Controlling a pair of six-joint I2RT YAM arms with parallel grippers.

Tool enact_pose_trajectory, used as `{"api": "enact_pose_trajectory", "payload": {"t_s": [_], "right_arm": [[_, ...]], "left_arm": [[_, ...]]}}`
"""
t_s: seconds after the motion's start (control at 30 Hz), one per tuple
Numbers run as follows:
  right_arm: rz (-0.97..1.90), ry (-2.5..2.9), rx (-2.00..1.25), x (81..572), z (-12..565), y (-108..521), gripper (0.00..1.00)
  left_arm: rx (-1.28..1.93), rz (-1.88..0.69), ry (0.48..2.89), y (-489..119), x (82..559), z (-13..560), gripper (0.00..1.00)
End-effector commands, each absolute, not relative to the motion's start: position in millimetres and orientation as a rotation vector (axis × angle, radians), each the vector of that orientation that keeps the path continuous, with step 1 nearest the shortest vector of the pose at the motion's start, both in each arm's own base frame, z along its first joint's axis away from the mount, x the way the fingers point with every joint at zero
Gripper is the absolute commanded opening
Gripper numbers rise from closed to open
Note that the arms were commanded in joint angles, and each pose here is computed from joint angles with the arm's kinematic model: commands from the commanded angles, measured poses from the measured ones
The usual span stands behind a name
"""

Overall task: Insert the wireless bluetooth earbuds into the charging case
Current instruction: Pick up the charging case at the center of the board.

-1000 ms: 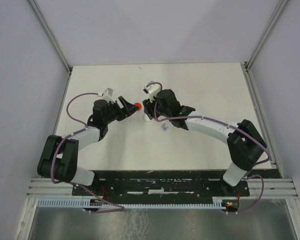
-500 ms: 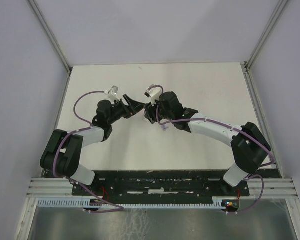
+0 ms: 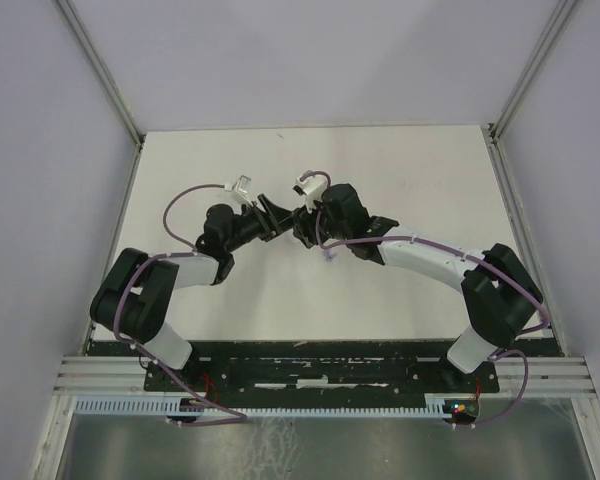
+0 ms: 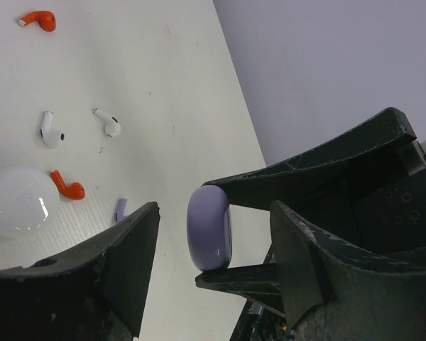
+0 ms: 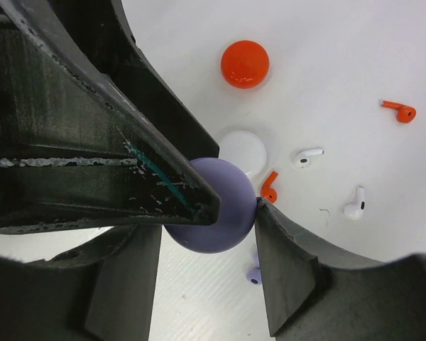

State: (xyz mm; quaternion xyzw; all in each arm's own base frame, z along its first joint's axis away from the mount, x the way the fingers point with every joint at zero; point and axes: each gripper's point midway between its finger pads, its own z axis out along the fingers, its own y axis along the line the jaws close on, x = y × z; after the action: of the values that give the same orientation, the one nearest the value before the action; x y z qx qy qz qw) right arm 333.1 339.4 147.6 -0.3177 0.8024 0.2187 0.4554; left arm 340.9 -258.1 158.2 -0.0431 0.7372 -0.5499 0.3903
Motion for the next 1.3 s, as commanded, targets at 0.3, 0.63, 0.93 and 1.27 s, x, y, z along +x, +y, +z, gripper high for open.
{"api": "enact_pose_trajectory", "payload": {"t_s": [0.3,0.63,0.93,1.27], "right_arm": [[0.576,1.919,-0.724,343,171,330,0.47],[0.583,1.908,-0.705,345,175,324,0.47],[0.597,1.866,-0.690,343,184,318,0.47],[0.616,1.859,-0.694,341,186,317,0.47]], "left_arm": [[-0.056,-1.513,1.811,-280,334,172,0.60],[-0.044,-1.567,1.818,-291,329,168,0.56],[-0.054,-1.594,1.818,-294,329,167,0.58],[-0.061,-1.615,1.812,-295,327,168,0.45]]}}
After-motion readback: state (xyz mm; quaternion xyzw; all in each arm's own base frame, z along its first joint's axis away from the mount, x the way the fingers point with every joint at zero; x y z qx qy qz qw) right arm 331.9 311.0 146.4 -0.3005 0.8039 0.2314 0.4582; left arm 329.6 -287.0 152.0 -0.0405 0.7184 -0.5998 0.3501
